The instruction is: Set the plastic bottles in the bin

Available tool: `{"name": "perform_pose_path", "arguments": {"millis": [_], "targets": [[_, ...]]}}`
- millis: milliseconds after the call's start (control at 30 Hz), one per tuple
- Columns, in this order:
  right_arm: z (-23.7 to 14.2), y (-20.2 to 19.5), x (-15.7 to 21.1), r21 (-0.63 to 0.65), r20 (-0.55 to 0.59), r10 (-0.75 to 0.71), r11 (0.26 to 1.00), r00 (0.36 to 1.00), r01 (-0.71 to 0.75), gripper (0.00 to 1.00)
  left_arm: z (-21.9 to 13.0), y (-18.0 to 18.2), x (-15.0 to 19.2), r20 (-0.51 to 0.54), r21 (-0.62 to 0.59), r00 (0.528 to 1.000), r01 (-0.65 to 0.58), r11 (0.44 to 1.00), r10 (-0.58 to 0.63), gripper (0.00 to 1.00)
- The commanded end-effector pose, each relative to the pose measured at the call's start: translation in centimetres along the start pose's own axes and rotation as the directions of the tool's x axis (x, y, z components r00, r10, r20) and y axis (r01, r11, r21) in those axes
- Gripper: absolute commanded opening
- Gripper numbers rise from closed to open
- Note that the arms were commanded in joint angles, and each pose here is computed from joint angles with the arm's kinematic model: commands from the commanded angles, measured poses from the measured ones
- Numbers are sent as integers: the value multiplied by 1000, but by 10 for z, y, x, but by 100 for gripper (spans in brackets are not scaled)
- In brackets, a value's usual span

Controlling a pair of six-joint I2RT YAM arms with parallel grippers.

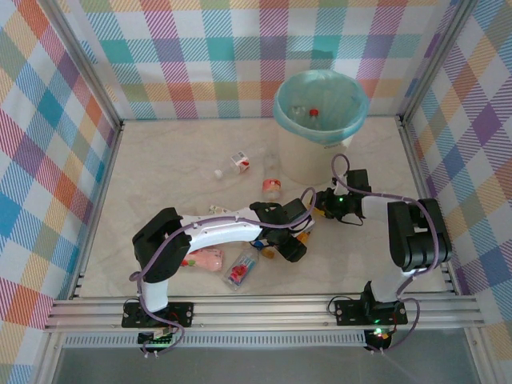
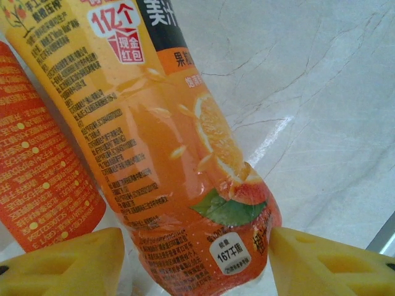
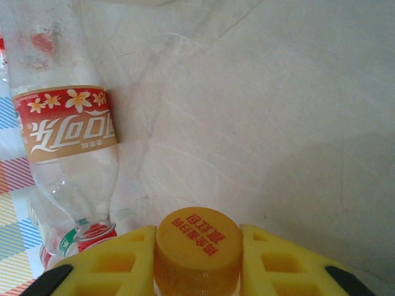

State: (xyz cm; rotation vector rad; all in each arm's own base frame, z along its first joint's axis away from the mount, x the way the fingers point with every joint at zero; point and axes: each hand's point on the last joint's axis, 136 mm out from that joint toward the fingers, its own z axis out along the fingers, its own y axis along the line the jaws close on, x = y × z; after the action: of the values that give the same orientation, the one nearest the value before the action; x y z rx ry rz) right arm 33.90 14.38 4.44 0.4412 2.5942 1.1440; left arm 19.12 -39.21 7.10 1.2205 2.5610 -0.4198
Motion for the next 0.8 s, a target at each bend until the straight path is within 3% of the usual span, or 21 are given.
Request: {"name": "perform_pose_path", "arguments": {"millis": [0,167,333,600,767], "targets": [[-18,11,1,-3,31,-45,999,999,45,22,-27,-7,-12,47,-8,999,-25,1000,26,64],[-60,30,-1,70,131,-134,990,982,125,20,-76,-13,-41,194,2,980,-54,999,53,66],[-123,70,-5,119,284,-258,965,924,233,17,-146,-19,-71,376,-7,923,-85,996,82,67],[-229,160,-10,136,518,-414,904,748,405,12,-254,-13,-108,638,-44,768,-48,998,65,70],[-281,219,-17,140,609,-474,853,636,502,12,-299,-2,-128,723,-17,691,16,1000,2,72]]}}
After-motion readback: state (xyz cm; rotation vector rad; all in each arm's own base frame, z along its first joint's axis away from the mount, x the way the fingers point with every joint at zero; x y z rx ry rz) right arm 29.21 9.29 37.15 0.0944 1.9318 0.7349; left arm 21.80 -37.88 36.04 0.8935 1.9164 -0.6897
